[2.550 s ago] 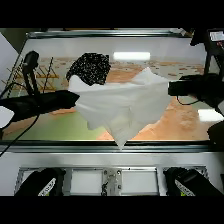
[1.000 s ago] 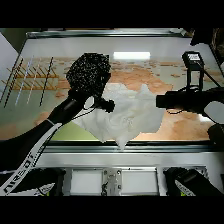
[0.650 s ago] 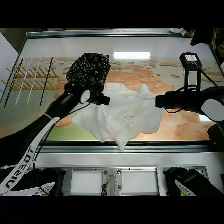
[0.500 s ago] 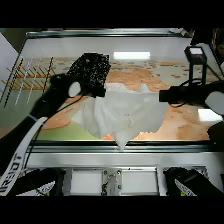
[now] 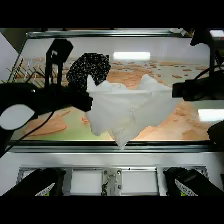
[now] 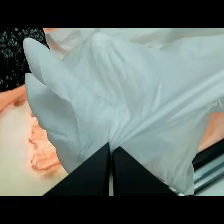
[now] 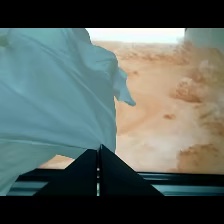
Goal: Fold the clothes and pants, and hang the long-sleeved shirts on hangers.
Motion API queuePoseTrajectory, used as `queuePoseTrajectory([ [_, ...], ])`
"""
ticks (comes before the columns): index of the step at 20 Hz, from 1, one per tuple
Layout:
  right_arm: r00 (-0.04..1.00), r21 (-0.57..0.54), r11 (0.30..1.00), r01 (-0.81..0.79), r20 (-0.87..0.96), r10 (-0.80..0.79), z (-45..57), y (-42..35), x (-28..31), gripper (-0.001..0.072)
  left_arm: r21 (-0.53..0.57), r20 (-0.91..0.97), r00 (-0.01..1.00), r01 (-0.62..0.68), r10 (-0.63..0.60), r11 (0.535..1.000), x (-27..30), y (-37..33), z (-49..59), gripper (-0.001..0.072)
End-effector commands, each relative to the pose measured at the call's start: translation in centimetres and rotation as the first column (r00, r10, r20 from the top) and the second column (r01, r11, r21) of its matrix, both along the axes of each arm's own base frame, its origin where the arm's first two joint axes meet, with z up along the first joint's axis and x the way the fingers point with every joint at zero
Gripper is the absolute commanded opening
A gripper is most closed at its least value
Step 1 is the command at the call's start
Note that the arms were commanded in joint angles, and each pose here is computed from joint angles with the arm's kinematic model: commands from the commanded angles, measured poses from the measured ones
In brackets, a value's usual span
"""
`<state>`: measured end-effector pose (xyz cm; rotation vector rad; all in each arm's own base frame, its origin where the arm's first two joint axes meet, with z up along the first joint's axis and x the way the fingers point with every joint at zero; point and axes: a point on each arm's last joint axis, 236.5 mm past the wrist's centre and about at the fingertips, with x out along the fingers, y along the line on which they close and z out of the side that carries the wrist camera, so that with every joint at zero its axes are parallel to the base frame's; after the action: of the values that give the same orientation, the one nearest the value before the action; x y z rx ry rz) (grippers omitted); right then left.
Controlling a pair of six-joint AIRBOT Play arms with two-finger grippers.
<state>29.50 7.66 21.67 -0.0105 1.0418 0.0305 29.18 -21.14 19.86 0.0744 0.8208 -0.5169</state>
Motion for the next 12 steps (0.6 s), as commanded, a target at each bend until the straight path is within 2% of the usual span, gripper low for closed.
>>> queuePoseTrajectory([
  [1,0.991,-0.029,0.998,-0.048,-0.125,0.044,-3.4,1.8,-3.2,0.0005,-0.007,-0.086,0.996,-0.009,0.009,1.000,-3.3,0.2,-2.7,0.0011],
  [12,0.960,-0.100,0.991,-0.088,-0.274,0.057,-10.7,2.3,-5.7,0.0006,0.141,-0.268,0.962,-0.013,0.051,0.990,-3.5,0.6,-11.7,0.0011],
])
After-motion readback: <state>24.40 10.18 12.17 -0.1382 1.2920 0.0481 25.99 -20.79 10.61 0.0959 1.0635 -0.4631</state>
